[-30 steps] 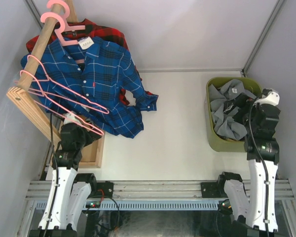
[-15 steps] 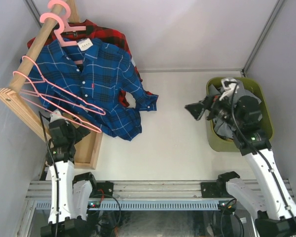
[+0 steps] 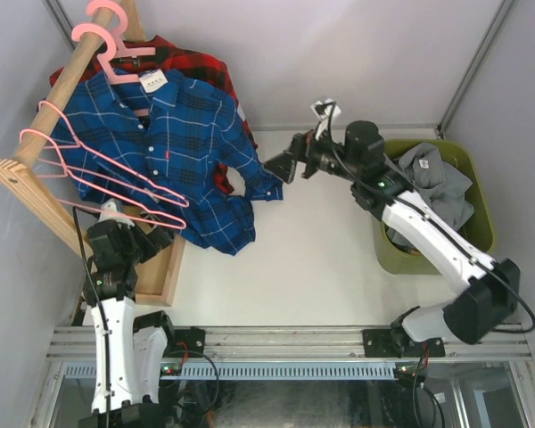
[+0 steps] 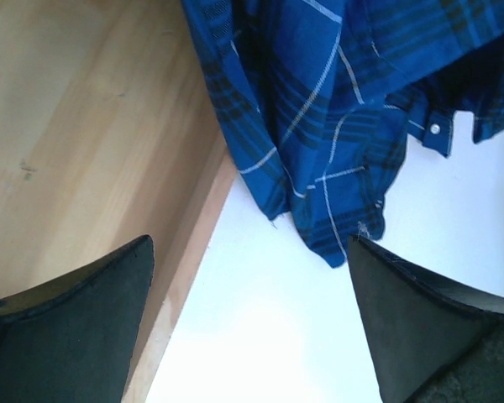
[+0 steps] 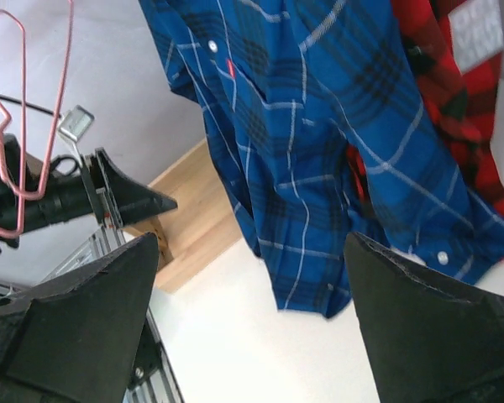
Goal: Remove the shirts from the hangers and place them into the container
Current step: Pick up the hanger from the clothesline.
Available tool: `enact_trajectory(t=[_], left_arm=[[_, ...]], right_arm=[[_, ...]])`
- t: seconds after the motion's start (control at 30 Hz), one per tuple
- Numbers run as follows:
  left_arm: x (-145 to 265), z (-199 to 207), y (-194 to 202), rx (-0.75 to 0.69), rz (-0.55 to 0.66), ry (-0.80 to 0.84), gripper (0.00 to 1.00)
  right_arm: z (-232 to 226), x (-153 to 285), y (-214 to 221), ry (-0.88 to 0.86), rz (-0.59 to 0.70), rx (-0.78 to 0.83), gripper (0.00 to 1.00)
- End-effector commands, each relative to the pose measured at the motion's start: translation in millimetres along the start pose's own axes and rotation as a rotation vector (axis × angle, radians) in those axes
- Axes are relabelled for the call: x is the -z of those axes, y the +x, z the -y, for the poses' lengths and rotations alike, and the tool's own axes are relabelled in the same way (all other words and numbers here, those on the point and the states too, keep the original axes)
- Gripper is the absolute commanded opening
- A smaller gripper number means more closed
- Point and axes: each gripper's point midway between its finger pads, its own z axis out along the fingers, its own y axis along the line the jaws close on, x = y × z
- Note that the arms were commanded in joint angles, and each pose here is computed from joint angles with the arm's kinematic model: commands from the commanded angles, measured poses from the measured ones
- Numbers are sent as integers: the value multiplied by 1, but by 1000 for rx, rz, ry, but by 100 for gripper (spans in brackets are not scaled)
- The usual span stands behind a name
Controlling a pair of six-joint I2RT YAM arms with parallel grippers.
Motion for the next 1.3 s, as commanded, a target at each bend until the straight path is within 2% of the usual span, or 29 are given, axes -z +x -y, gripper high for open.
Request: enact_trajectory(t=[0.0,0.17,0.27,0.4,0.43,0.63,0.9,1.27], left_arm=[[8,15,12,43,-34,94,100],[13,35,24,47,-68,222,100],[14,35,21,23,-50,225,100],[14,34,22,18,-51,226,100],[14,34,22,19,-49,226,100],[14,36,22,18,-45,234,100],[13,36,21,18,-42,238,100],[13,36,21,17,-38,239,100]], right_arm=[[-24,-28,-68,-97,157,110,91],[-32,-75,-104,-166,157,131,91],[-32,-103,-125,-196,181,151,91],[-22,-150,-130,-246,161,160,91],[-29,-153,-143,-266,196,183,91],[-36,-186,-121,-340,207,208,91],[-55,-193,-74,-398,58,154,91],[-113,-179,-55,-408,8,124,91]])
